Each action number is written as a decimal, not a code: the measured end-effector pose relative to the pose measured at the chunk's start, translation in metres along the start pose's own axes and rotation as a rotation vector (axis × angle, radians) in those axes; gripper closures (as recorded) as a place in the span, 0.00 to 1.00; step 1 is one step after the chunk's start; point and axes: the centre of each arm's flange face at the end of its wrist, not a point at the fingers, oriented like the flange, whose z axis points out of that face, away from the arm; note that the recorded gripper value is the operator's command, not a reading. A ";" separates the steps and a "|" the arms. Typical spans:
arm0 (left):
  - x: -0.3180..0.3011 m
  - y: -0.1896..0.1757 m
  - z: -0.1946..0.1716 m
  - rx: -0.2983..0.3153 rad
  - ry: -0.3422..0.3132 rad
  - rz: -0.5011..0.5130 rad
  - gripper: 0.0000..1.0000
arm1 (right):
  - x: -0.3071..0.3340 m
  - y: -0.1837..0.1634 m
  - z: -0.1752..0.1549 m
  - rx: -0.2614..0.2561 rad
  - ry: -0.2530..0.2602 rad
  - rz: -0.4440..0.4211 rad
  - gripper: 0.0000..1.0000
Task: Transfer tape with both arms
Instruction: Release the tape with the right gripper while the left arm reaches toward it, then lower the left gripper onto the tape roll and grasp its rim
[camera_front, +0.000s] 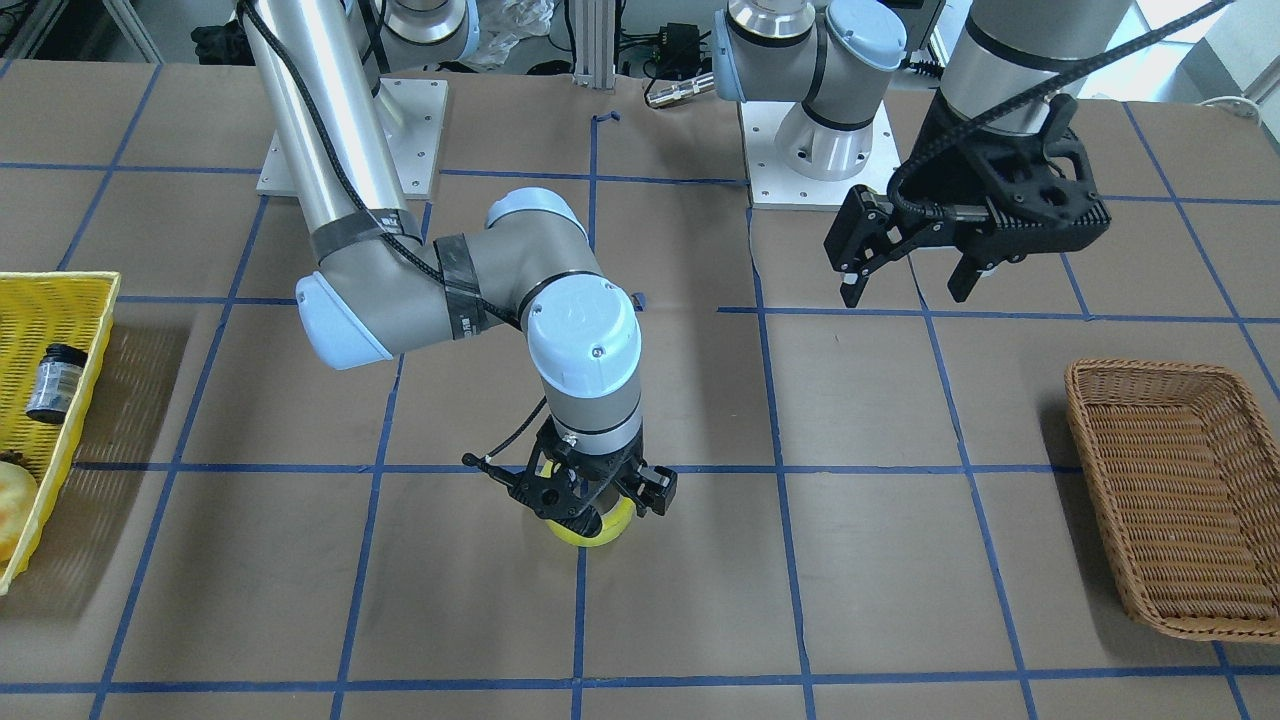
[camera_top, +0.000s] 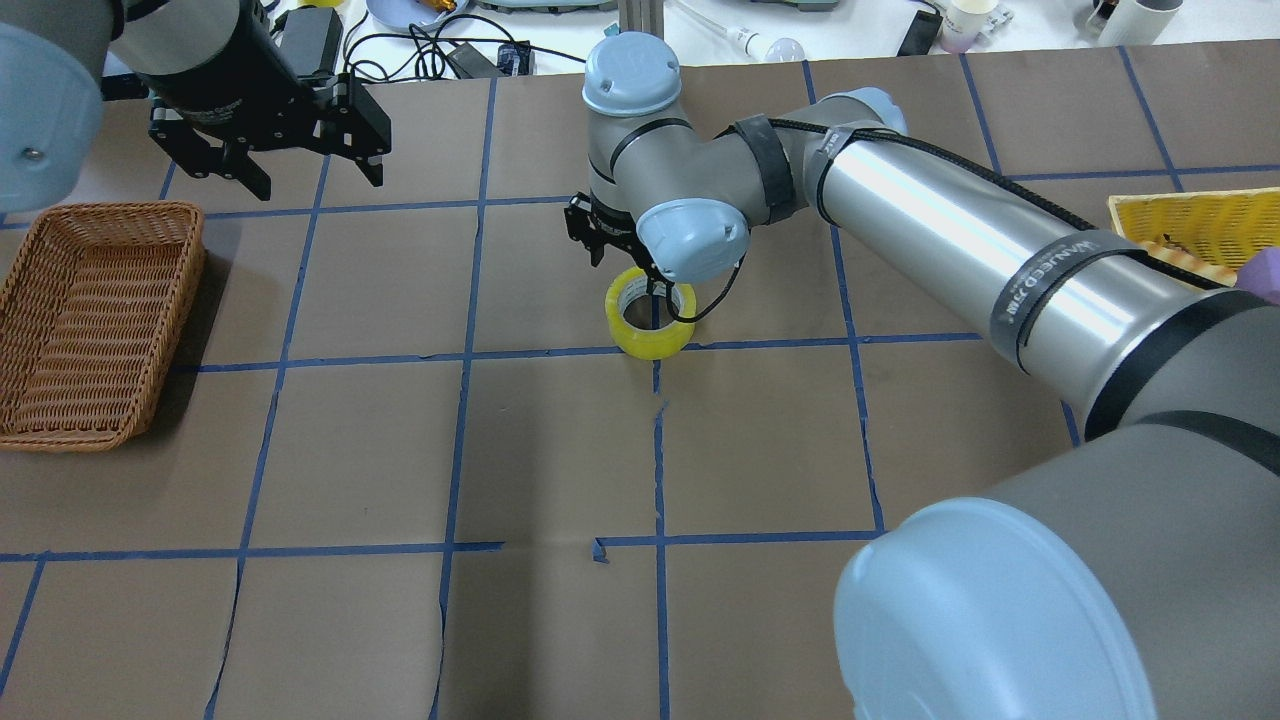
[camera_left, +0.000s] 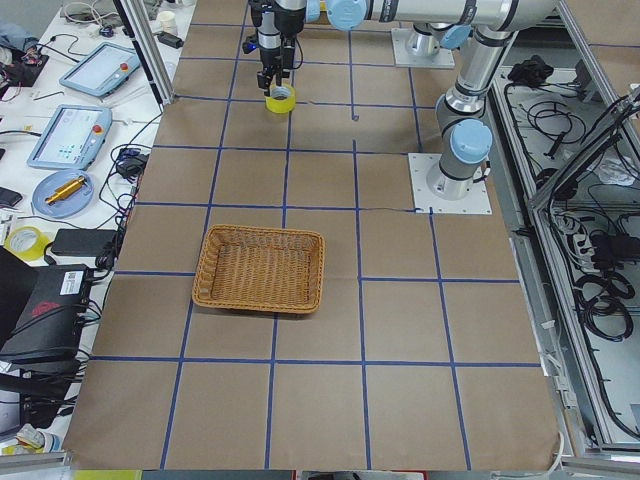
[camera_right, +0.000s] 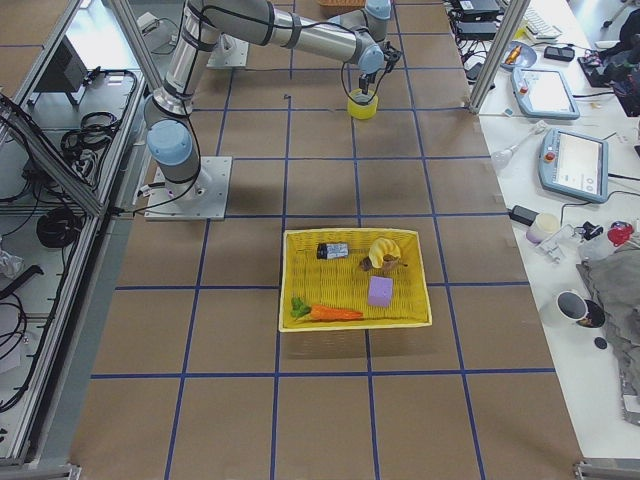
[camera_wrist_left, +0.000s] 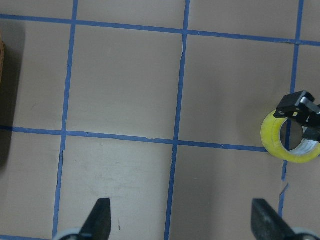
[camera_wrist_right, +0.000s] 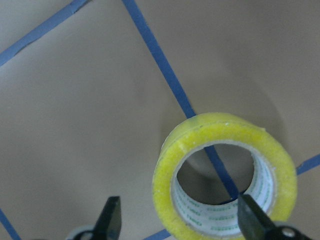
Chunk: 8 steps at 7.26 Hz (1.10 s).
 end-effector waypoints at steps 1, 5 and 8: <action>0.003 -0.007 0.012 -0.010 0.000 -0.001 0.00 | 0.024 -0.020 -0.033 -0.002 0.012 -0.025 0.00; 0.078 -0.036 0.087 0.010 0.031 -0.041 0.00 | 0.167 -0.052 -0.160 -0.056 0.074 -0.383 0.00; 0.149 -0.040 0.167 -0.004 0.046 -0.010 0.00 | 0.217 -0.024 -0.197 -0.029 0.089 -0.502 0.00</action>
